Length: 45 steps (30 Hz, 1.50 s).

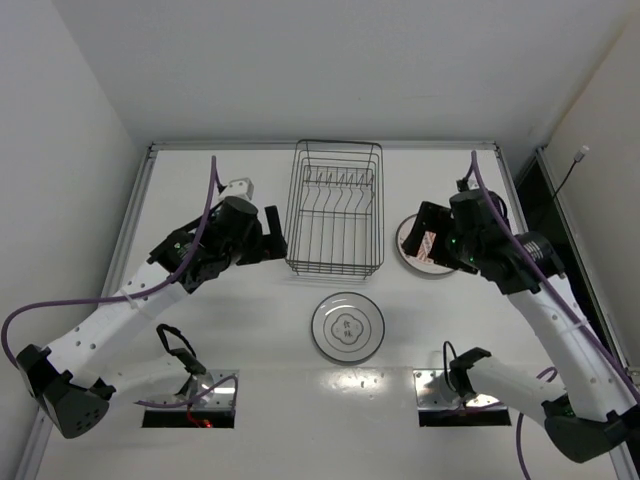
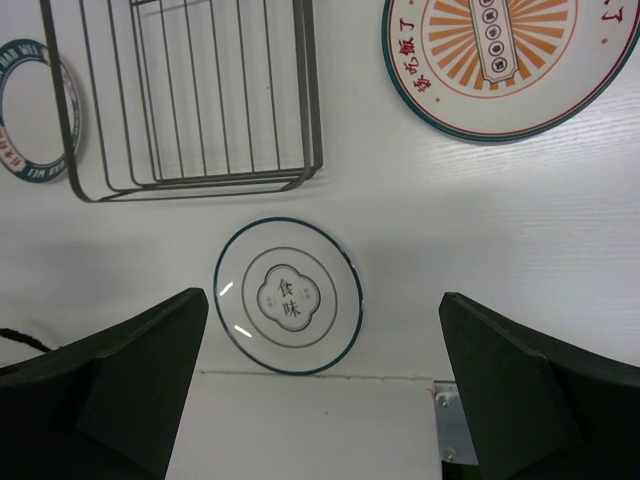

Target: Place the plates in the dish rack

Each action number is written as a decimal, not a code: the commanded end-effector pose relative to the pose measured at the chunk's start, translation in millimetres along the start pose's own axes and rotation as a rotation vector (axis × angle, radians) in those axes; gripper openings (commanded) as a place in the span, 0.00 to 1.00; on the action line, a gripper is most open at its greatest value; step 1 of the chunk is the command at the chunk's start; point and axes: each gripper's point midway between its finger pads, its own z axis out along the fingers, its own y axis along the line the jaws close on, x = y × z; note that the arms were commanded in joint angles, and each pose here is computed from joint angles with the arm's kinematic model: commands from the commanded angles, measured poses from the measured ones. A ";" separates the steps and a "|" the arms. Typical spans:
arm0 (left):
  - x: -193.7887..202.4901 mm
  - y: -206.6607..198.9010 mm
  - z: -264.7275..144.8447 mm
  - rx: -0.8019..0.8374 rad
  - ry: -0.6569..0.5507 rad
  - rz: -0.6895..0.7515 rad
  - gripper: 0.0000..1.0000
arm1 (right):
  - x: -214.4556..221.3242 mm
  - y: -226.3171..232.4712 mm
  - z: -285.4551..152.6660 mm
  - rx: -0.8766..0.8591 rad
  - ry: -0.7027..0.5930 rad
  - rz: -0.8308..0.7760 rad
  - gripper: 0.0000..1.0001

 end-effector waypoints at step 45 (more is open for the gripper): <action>-12.8 7.6 23.1 -0.041 0.005 0.029 1.00 | 12.6 -197.5 247.4 -0.113 0.334 0.587 0.62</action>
